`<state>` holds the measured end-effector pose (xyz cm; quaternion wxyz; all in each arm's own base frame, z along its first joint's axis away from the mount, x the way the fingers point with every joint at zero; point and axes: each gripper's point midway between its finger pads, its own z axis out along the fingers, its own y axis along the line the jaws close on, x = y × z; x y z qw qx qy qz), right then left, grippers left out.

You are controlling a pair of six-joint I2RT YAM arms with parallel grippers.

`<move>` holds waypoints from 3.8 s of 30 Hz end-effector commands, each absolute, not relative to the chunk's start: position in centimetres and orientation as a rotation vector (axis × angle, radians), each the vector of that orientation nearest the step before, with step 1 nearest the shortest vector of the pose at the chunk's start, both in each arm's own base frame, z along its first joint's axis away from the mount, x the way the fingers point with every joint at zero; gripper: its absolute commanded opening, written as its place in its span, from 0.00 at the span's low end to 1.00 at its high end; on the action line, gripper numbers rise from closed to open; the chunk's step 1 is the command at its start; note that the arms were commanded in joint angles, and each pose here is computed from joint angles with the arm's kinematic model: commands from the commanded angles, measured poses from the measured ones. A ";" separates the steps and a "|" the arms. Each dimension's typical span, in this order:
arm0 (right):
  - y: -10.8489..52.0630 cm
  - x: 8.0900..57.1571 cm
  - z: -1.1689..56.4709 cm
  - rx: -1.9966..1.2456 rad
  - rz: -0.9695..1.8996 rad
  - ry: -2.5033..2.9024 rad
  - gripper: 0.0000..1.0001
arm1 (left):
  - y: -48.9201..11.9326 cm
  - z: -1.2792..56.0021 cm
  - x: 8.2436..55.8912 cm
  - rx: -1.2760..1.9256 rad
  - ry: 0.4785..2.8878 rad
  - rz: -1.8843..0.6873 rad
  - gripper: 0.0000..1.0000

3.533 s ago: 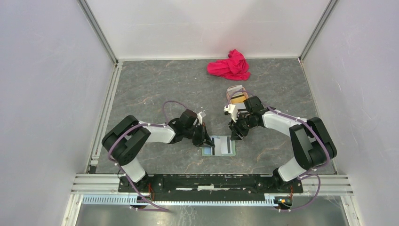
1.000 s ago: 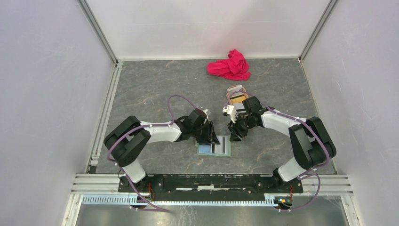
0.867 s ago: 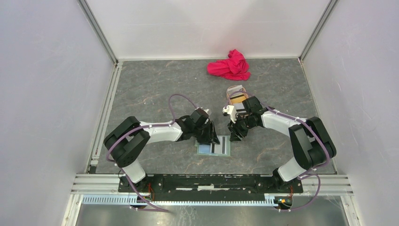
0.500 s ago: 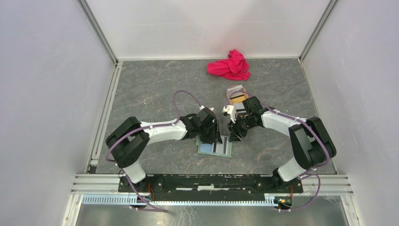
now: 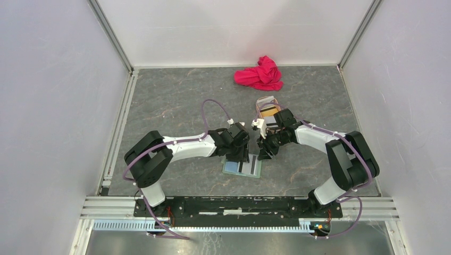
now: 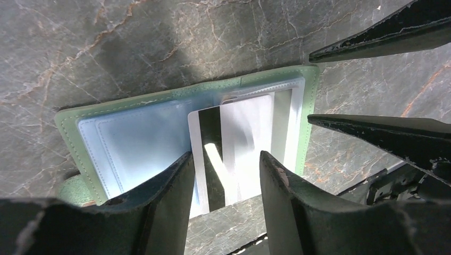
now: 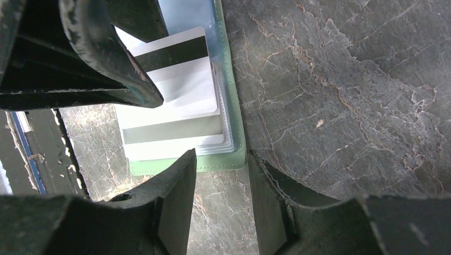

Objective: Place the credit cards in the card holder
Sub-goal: Insert the credit card into the card holder.

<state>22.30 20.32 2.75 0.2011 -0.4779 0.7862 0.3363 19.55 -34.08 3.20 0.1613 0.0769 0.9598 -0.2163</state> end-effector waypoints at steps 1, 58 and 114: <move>21.0 23.2 4.1 -1.334 0.942 2.123 0.47 | -34.3 4.9 20.7 0.301 2.667 -0.586 0.56; 16.7 15.7 6.9 -2.078 0.780 0.927 0.00 | -29.5 16.4 20.3 0.137 1.863 -1.129 1.00; 18.3 17.0 1.3 -2.222 0.650 1.133 0.00 | -37.3 4.7 16.6 0.294 2.489 -1.201 0.52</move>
